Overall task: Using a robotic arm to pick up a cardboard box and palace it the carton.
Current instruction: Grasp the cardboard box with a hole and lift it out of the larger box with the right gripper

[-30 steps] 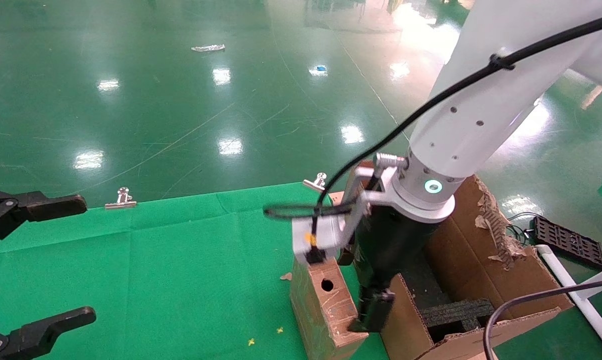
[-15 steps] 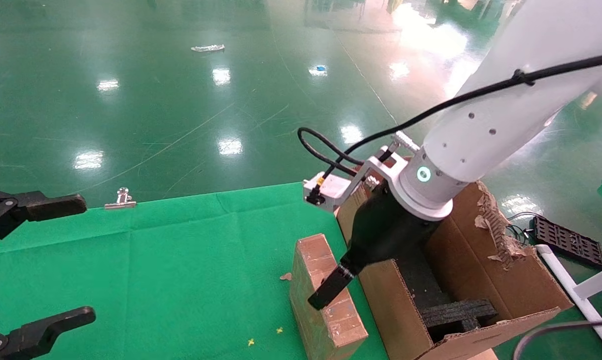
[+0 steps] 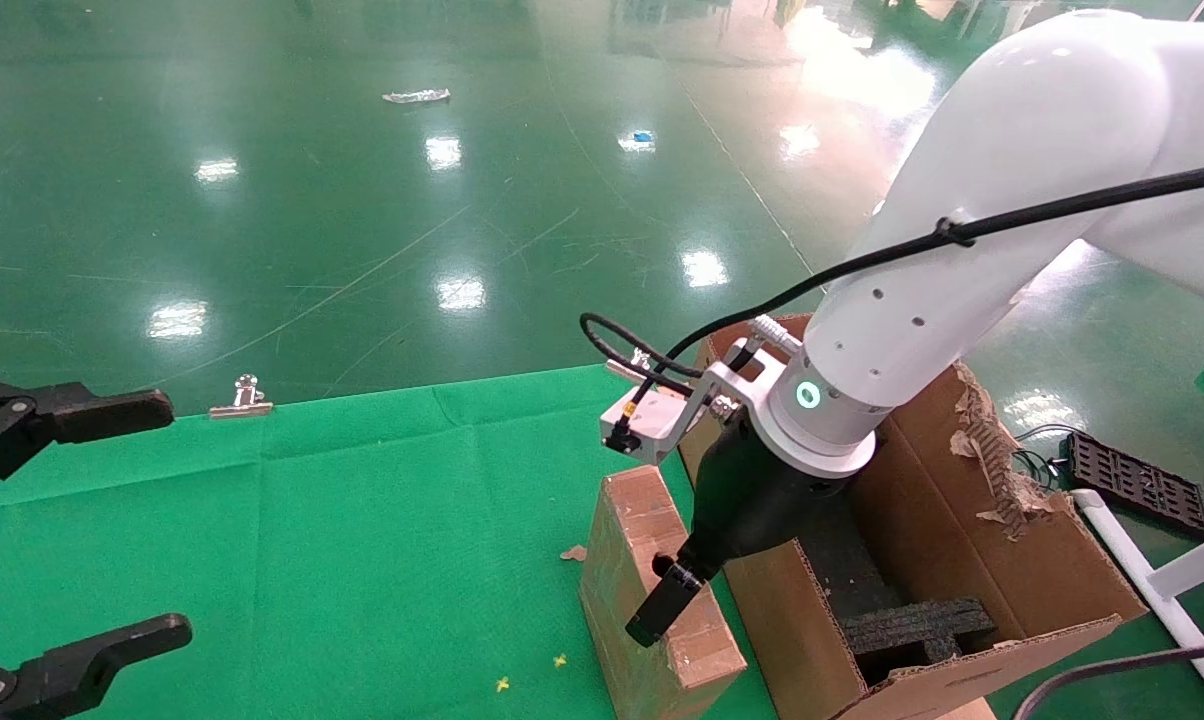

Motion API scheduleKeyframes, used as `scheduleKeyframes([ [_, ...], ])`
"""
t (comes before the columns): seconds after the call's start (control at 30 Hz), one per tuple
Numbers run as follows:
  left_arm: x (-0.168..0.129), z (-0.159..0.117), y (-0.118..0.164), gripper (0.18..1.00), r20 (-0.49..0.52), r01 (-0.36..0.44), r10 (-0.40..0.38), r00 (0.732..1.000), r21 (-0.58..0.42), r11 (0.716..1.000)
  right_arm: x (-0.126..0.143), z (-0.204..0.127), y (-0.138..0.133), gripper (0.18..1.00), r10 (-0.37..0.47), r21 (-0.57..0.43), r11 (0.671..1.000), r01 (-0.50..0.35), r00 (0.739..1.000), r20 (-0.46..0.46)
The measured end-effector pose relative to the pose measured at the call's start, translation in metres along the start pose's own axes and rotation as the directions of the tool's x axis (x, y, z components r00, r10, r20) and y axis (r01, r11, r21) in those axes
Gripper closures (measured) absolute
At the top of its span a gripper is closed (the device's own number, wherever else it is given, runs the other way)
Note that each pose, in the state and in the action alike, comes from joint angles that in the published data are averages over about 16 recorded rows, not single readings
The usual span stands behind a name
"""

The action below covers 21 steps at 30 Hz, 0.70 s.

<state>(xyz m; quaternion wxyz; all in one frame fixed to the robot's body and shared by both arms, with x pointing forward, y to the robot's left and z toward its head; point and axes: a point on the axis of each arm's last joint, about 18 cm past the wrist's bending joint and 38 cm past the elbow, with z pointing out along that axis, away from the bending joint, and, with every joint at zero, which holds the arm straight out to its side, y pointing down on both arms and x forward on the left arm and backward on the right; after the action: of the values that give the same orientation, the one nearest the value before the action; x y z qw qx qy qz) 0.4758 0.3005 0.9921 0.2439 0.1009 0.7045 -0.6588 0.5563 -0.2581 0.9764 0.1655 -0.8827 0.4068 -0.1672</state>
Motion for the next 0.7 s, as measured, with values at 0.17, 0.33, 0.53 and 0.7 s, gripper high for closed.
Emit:
scheduleKeyframes([
  [0.17,0.0,0.0,0.0,0.185,0.0,0.0,0.0,1.0,0.0,1.0,0.0,0.005,0.001,0.195,-0.012,-0.018,1.0,0.012,1.0,-0.018],
  [0.33,0.0,0.0,0.0,0.195,0.0,0.0,0.0,1.0,0.0,1.0,0.001,0.008,0.002,0.225,-0.017,-0.03,0.999,0.016,0.999,-0.029],
  [0.53,0.0,0.0,0.0,0.231,0.0,0.0,0.0,1.0,0.0,1.0,0.002,0.011,0.004,0.294,-0.018,-0.039,0.999,0.017,0.999,-0.034],
  [0.7,0.0,0.0,0.0,0.287,0.0,0.0,0.0,1.0,0.0,1.0,0.004,0.012,0.005,0.374,-0.017,-0.041,0.999,0.016,0.999,-0.036],
])
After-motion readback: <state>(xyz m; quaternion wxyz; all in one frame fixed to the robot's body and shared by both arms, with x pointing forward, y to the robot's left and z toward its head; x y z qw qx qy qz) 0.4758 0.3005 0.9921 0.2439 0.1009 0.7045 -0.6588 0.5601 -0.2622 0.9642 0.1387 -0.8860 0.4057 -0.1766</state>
